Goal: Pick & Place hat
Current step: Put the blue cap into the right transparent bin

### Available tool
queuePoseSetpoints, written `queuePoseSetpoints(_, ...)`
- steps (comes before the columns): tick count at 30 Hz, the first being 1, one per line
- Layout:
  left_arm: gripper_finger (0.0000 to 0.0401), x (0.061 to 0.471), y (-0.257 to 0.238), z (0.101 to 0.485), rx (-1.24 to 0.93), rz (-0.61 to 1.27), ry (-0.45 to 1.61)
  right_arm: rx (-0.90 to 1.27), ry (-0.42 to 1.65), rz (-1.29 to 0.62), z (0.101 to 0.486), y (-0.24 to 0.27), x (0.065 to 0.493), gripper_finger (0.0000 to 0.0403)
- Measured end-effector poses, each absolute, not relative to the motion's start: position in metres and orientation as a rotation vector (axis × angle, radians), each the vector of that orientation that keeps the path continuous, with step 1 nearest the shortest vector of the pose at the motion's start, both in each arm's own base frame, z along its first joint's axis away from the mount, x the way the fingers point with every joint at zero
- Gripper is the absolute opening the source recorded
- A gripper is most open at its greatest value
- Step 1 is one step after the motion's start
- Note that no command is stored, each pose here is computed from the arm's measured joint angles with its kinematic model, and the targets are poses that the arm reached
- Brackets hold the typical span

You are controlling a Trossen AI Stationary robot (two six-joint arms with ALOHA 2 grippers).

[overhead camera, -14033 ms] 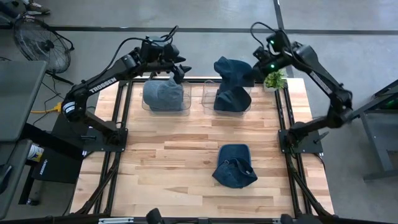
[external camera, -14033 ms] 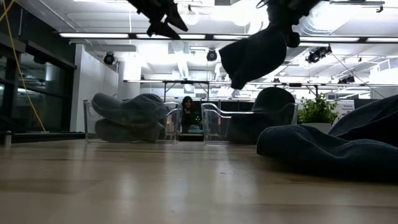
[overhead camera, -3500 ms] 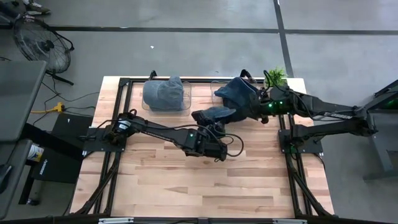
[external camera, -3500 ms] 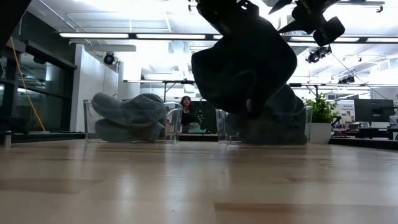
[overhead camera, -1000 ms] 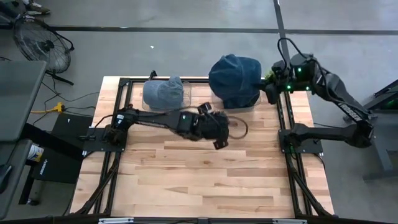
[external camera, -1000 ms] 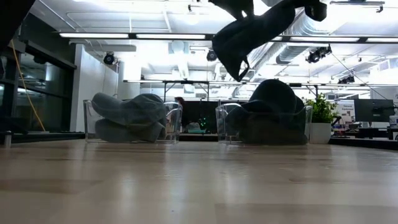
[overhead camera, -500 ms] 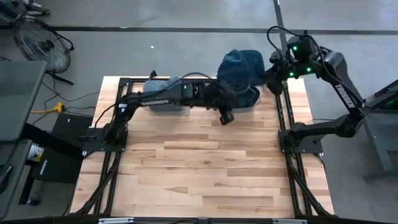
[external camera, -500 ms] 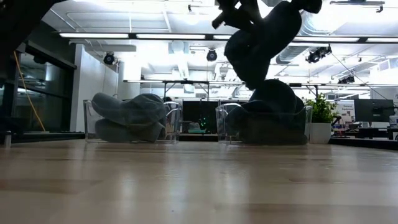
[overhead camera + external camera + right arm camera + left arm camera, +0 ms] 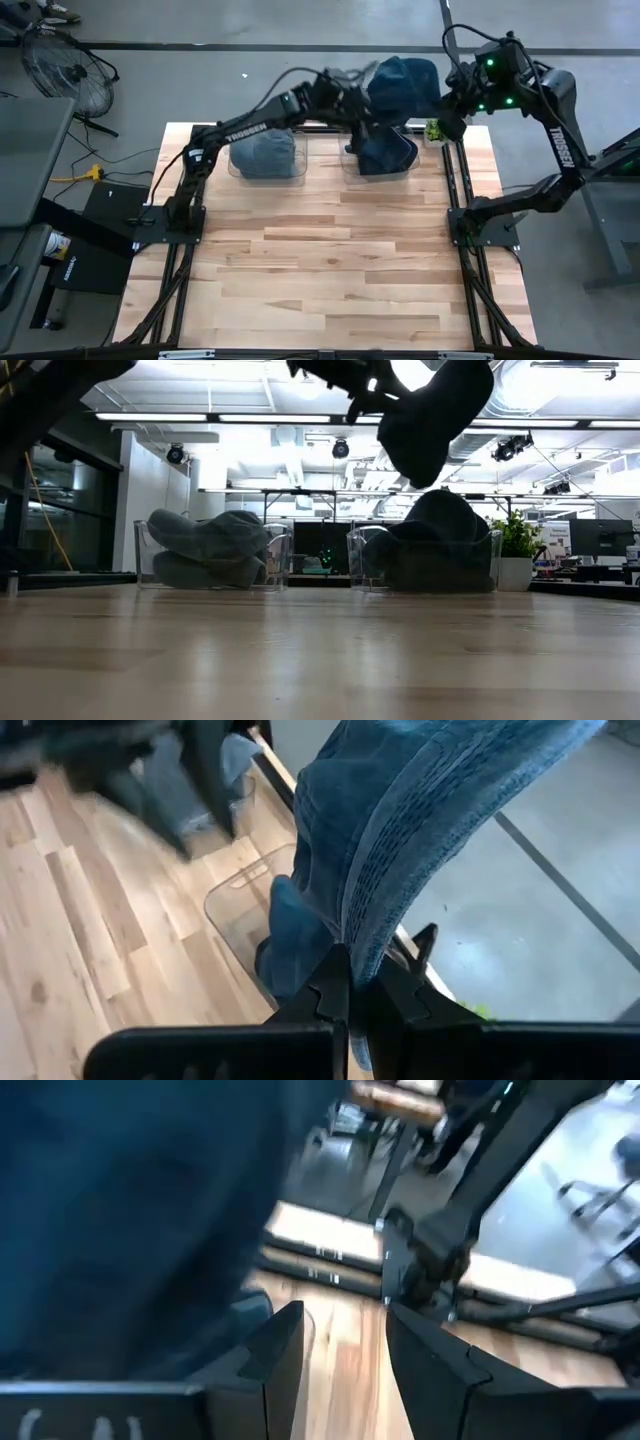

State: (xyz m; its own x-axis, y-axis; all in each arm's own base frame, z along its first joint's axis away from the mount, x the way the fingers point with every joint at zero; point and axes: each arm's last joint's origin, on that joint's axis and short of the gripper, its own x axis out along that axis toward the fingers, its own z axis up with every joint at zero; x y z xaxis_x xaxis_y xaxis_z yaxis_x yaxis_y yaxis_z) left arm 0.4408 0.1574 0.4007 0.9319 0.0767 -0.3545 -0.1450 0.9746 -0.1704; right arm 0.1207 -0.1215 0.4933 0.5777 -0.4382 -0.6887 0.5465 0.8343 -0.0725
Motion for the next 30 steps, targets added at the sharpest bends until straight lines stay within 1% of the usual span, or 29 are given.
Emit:
queuePoseSetpoints(7, 0.0142, 0.425, 0.212, 0.401, -0.255, 0.026, 0.261, 0.199, 0.833, -0.549, 0.491, -0.122, 0.126, 0.0005)
queuePoseSetpoints(12, 0.0142, 0.414, 0.231, 0.414, -0.248, -0.071, 0.155, 0.224, 0.865, -0.473, 0.484, -0.123, 0.140, 0.0005)
queuePoseSetpoints(16, 0.0142, 0.415, 0.231, 0.419, -0.261, -0.087, 0.108, 0.254, 0.911, -0.419, 0.476, -0.126, 0.156, 0.0005)
queuePoseSetpoints(22, 0.0142, 0.416, 0.223, 0.424, -0.278, -0.100, 0.098, 0.280, 0.984, -0.371, 0.460, -0.138, 0.184, 0.0005)
queuePoseSetpoints(26, 0.0142, 0.400, 0.209, 0.456, -0.216, -0.076, 0.011, 0.304, 1.038, -0.347, 0.447, -0.149, 0.202, 0.0005)
queuePoseSetpoints(30, 0.0142, 0.367, 0.200, 0.490, -0.166, -0.025, -0.037, 0.333, 1.083, -0.331, 0.434, -0.160, 0.216, 0.0005)
